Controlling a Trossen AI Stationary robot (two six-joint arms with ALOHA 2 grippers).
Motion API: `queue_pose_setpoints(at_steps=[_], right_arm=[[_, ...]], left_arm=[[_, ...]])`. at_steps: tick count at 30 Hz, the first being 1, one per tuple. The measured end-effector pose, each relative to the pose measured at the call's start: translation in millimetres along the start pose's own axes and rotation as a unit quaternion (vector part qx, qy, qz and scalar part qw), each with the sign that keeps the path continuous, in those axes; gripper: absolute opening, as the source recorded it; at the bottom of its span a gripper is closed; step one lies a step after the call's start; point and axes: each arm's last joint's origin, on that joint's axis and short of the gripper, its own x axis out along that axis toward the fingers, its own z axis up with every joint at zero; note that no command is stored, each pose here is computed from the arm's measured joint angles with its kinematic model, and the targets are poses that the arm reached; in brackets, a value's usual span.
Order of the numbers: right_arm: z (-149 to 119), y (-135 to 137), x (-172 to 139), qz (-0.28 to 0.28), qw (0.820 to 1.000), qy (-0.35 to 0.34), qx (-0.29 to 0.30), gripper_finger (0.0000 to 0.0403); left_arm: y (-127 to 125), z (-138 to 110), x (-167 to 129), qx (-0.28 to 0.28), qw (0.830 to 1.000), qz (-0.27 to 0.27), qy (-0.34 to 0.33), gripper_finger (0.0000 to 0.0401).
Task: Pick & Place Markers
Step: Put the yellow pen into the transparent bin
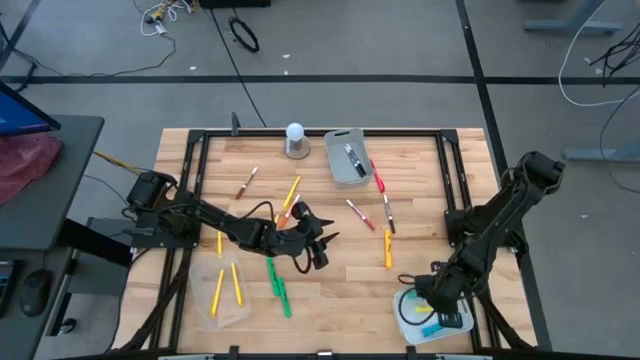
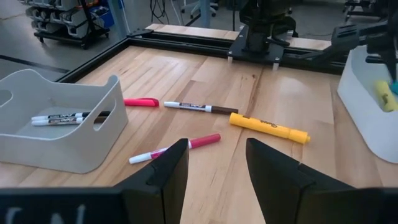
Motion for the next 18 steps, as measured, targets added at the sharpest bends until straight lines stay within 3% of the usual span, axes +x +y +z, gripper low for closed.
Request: queue_pose_setpoints(at_steps=[3,5,9,11,13,16,18], right_arm=[[8,5,-18,0.044,0.998,-0.009,0.038,0.0163],[13,11,-29,0.074,0.996,-0.037,0.030,0.0162],[24,19,-44,0.104,0.981,-0.149,-0.070,0.0154],[31,19,-47,0.066,0.964,-0.230,-0.117,0.0149],[38,15,-49,0.002,0.946,-0.302,-0.120,0.0143],[51,-1,-51,-0.094,0.922,-0.367,-0.076,0.0135],[58,-14,-53,-0.124,0.914,-0.387,-0.019,0.0133]], left_arm=[[0,0,0,-0.001,1.000,0.000,-0.001,0.0167],[0,1,0,-0.002,1.000,-0.001,-0.003,0.0167],[0,2,0,-0.006,1.000,-0.002,-0.008,0.0167],[-1,2,0,-0.006,1.000,-0.003,-0.011,0.0167],[-1,3,0,-0.007,1.000,-0.003,-0.011,0.0167],[-1,3,0,-0.007,1.000,-0.003,-0.011,0.0167],[-1,3,0,-0.006,1.000,-0.003,-0.011,0.0167]])
